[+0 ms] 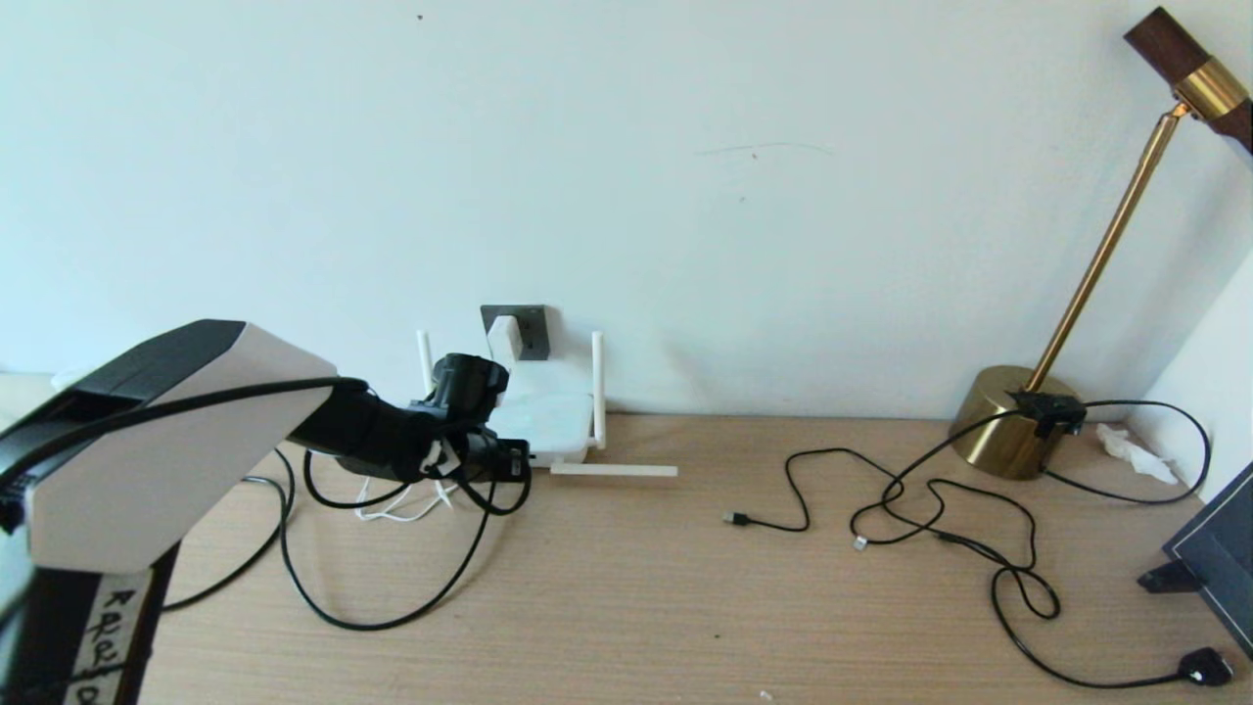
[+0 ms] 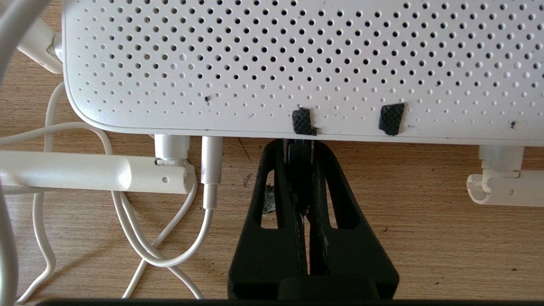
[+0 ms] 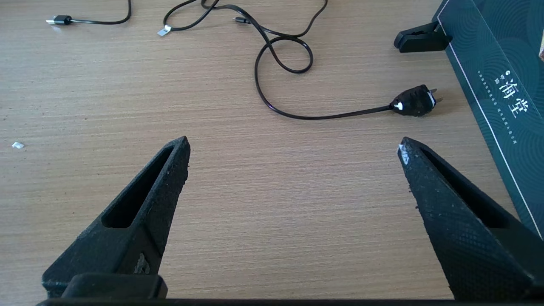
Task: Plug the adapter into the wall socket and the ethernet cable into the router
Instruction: Plug cable into router interface
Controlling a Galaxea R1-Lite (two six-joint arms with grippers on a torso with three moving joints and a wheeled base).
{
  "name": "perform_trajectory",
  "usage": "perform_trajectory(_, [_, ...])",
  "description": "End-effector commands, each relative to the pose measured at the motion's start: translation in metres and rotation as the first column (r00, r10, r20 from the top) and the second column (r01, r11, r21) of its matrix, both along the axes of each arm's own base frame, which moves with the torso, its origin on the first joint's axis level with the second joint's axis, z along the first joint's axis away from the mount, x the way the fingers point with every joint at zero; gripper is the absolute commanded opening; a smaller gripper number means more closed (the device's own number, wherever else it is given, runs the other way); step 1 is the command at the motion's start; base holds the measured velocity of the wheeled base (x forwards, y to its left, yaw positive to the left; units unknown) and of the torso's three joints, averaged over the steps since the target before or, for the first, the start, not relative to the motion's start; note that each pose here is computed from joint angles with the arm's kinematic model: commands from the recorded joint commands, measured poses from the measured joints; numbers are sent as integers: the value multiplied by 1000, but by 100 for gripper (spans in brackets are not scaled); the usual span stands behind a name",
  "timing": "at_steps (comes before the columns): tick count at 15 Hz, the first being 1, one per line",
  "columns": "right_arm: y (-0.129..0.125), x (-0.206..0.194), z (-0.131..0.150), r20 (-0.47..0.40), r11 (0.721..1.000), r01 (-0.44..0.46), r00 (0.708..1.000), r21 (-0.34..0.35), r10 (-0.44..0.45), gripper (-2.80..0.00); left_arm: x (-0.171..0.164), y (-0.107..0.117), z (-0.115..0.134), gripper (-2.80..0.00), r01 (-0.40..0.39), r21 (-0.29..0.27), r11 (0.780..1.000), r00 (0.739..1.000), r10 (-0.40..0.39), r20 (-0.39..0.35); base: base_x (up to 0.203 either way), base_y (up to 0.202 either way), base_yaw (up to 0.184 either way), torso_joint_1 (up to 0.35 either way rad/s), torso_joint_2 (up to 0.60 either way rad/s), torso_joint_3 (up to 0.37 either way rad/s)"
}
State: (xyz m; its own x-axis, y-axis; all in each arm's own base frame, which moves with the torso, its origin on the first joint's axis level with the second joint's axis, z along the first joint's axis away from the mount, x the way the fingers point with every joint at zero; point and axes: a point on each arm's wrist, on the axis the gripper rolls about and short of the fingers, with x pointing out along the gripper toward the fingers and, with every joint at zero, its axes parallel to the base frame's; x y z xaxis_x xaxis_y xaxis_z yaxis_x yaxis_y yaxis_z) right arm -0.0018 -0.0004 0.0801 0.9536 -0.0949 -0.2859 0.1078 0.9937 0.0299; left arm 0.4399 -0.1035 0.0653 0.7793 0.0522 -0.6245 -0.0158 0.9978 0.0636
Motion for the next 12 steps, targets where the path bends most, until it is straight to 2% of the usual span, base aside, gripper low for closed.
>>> perform_trajectory(1, [0,0,0,-1,1000,0,1000,0,0,0,5,2,5,-280,-11,-5,1000,1000,11,28,0,0,0,0,0,0])
perform_trajectory(5, [0,0,0,-1,1000,0,1000,0,0,0,6,3,5,-280,-13,-7,1000,1000,13,28,0,0,0,0,0,0])
perform_trajectory(6, [0,0,0,-1,1000,0,1000,0,0,0,6,3,5,0,-15,-11,1000,999,15,31,0,0,0,0,0,0])
perform_trajectory(12, [0,0,0,-2,1000,0,1000,-2,0,0,1,4,6,0,-18,-13,1000,1000,18,22,0,0,0,0,0,0])
